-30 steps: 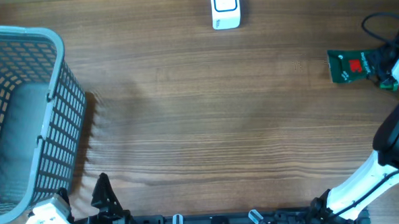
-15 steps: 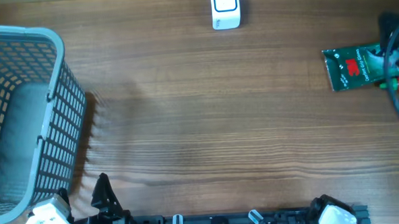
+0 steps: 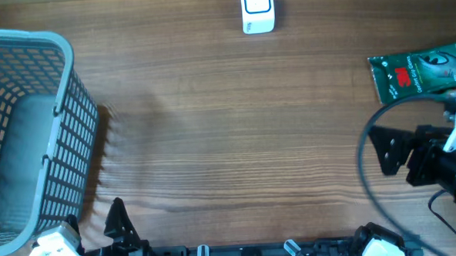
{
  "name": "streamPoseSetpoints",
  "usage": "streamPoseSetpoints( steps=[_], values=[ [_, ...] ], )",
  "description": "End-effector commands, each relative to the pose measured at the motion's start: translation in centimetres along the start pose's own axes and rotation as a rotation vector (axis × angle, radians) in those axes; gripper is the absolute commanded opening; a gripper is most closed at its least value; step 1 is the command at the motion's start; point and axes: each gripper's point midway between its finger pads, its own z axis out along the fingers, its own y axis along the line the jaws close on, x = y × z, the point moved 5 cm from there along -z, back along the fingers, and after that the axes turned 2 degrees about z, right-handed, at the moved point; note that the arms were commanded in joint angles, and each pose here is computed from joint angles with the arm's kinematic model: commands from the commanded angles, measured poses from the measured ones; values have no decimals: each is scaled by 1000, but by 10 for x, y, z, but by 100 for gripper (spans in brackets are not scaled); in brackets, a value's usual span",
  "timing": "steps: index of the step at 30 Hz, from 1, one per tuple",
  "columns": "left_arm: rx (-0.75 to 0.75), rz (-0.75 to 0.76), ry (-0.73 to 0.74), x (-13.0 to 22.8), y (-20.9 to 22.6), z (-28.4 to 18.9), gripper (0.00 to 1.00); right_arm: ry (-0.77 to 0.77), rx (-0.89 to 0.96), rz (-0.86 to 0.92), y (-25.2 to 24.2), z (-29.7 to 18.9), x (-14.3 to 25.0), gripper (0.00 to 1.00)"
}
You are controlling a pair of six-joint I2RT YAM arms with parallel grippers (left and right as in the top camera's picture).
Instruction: Scan the item barcode
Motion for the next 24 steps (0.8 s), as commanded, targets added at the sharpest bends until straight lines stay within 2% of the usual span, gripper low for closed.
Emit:
streamPoseSetpoints(
  steps=[1, 4, 8, 14, 19, 24],
  values=[
    [-7, -8, -4, 0, 1, 0, 100, -76, -140, -330, 25, -5, 8, 100],
    [-7, -8, -4, 0, 1, 0, 100, -141, -151, -363, 28, -3, 13, 100],
    [-7, -8, -4, 0, 1, 0, 100, -214, -155, -299, 19, 15, 22, 100],
    [-7, -8, -4, 0, 1, 0, 100, -482, -305, -433, 21, 70, 40, 100],
    [-7, -8, -4, 0, 1, 0, 100, -748, -253, -349, 4, 94, 64, 100],
    [-7, -8, -4, 0, 1, 0, 100, -857, -214, -311, -12, 109, 80, 100]
  ],
)
